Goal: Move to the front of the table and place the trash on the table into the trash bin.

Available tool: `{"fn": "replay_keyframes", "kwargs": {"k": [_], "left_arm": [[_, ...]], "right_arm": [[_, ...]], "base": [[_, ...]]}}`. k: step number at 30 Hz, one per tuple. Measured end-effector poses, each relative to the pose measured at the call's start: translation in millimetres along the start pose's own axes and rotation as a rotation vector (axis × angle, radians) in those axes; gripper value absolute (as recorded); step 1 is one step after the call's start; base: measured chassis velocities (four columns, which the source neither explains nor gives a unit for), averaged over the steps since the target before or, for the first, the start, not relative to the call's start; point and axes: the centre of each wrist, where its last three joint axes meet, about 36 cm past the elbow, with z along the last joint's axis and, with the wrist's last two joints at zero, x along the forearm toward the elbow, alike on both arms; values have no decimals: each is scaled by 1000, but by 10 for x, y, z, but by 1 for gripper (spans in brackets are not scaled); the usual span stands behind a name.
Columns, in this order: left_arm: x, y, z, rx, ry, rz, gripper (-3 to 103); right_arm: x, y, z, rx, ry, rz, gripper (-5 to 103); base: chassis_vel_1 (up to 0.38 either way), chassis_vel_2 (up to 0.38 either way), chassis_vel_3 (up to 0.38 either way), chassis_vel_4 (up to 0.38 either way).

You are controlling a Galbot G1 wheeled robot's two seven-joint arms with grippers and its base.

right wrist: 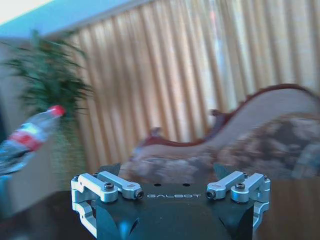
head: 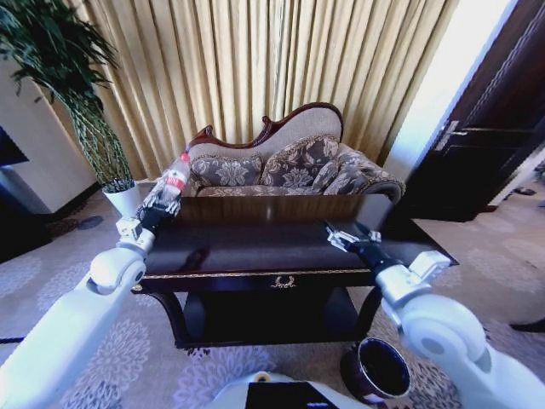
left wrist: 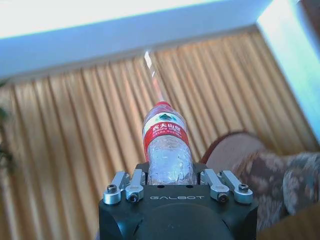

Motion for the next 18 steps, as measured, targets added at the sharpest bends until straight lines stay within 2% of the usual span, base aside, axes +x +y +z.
{"fn": "replay_keyframes", "kwargs": {"k": [2,3,4,6,12,18], "left_arm": [[-25,-44,-71,-70,-119,21,42],[-25,-44,-71,-70,-119,21,42],[-30,-46,-79,-91,-147,28,42],[-46,-59,-131,-152,-237,61,42],[-147,-143,-234,-158,-288,80,42],[-323,-292,-252,-143,-291,115,42]], "right_arm": [[-51,20,-91,-1,-12,-118,100],[-51,20,-91,-1,-12,-118,100],[-64,25,-113,-3,-11,-144,100],[-139,20,-224,-44,-3,-233,100],[-307,-66,-427,-82,-14,-325,100],[-502,-152,-607,-90,-28,-351,100]], "base": [[0,0,0,0],[0,0,0,0],[0,0,0,0],[0,0,0,0],[0,0,0,0],[0,0,0,0]]}}
